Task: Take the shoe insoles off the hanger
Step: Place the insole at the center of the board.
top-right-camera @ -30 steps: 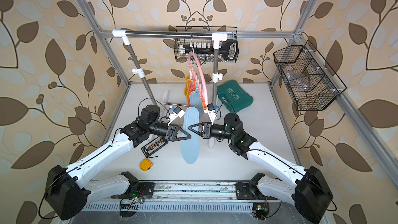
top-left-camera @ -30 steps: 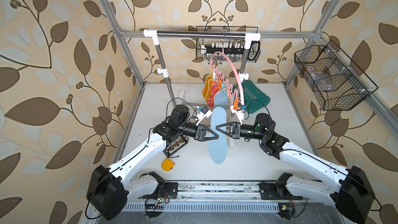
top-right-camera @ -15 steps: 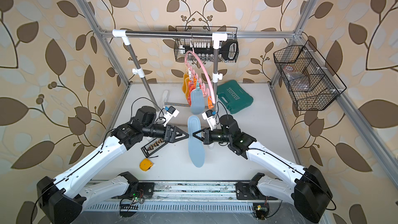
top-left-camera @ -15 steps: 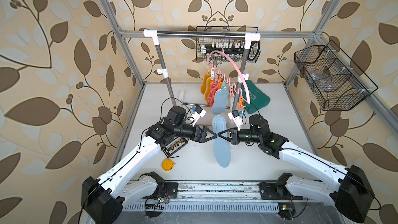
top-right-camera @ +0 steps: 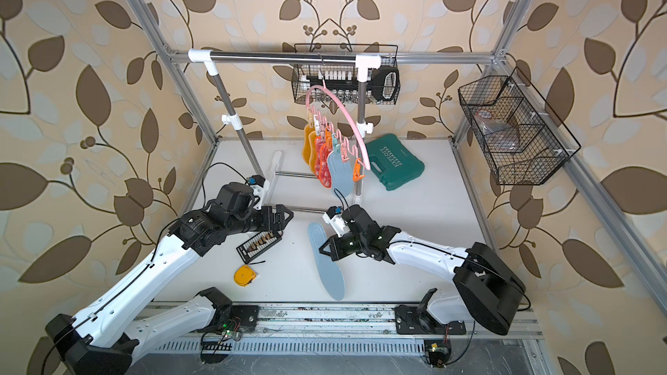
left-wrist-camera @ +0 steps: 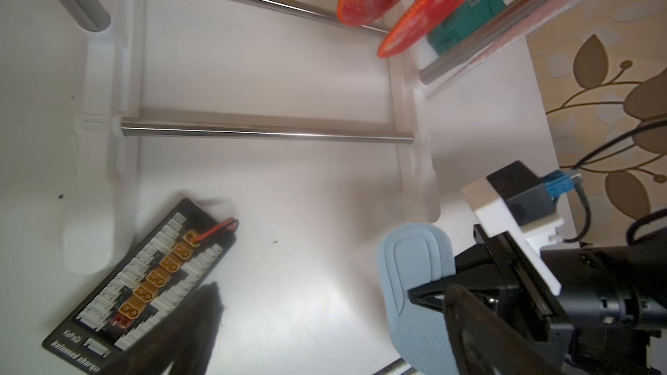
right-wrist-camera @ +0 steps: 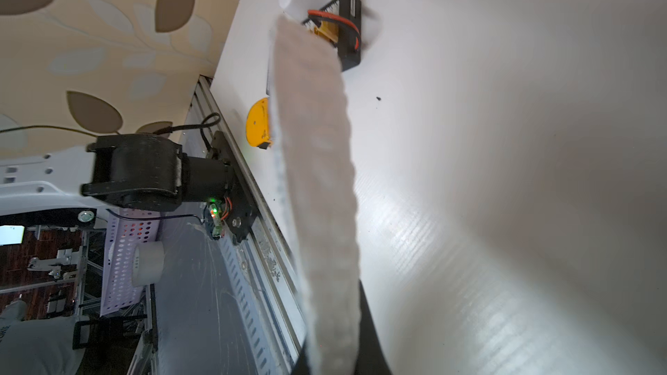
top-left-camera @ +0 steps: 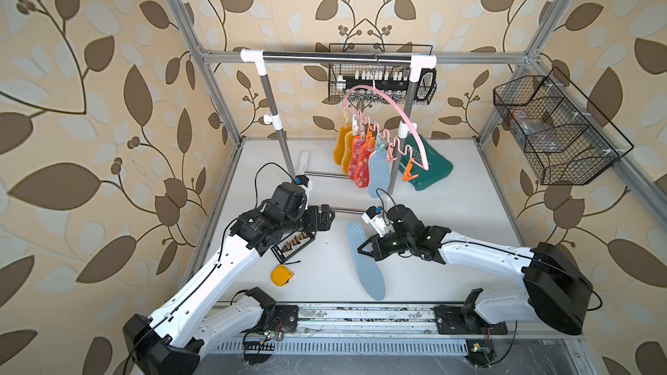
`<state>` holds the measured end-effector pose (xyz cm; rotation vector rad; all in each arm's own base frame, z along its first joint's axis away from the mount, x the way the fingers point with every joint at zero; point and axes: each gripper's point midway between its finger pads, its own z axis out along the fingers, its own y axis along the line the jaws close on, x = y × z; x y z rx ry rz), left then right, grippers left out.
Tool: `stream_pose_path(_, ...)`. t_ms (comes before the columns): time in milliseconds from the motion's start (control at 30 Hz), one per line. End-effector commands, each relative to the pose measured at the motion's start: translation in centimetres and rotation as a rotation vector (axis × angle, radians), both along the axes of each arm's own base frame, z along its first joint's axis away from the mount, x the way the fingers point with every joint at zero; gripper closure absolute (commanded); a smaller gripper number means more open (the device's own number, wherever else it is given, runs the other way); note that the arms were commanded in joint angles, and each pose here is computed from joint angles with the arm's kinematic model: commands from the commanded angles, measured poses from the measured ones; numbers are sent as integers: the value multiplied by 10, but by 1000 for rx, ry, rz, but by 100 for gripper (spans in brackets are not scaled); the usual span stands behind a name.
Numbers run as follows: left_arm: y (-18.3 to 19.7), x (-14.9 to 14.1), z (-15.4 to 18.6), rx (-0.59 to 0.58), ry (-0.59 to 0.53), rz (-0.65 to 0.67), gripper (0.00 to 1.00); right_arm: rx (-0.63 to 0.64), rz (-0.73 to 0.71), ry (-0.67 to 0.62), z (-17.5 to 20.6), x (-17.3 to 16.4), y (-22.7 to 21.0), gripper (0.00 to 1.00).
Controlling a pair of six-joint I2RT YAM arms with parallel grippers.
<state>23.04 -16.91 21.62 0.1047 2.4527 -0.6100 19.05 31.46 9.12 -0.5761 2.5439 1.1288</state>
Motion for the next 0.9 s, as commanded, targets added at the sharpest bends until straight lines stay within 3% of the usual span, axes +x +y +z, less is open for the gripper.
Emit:
stream_pose_path(0, 17, 1, -6, 41, -6, 74, 1, -44, -1, -16, -16, 5, 6, 100)
stream_pose_path(200, 23, -2, -14, 60, 3, 89, 1, -92, -5, 17, -42, 11, 13, 100)
stream_pose_path(467, 26, -3, -13, 66, -2, 96, 1, -148, 4, 0, -48, 21, 16, 100)
stream_pose_path(667, 26, -2, -15, 61, -8, 108, 1, -48, -76, 36, -35, 33, 34, 100)
stream_pose_path(867, 33, -1, -15, 79, -14, 138, 1, 46, -218, 151, -41, 39, 53, 100)
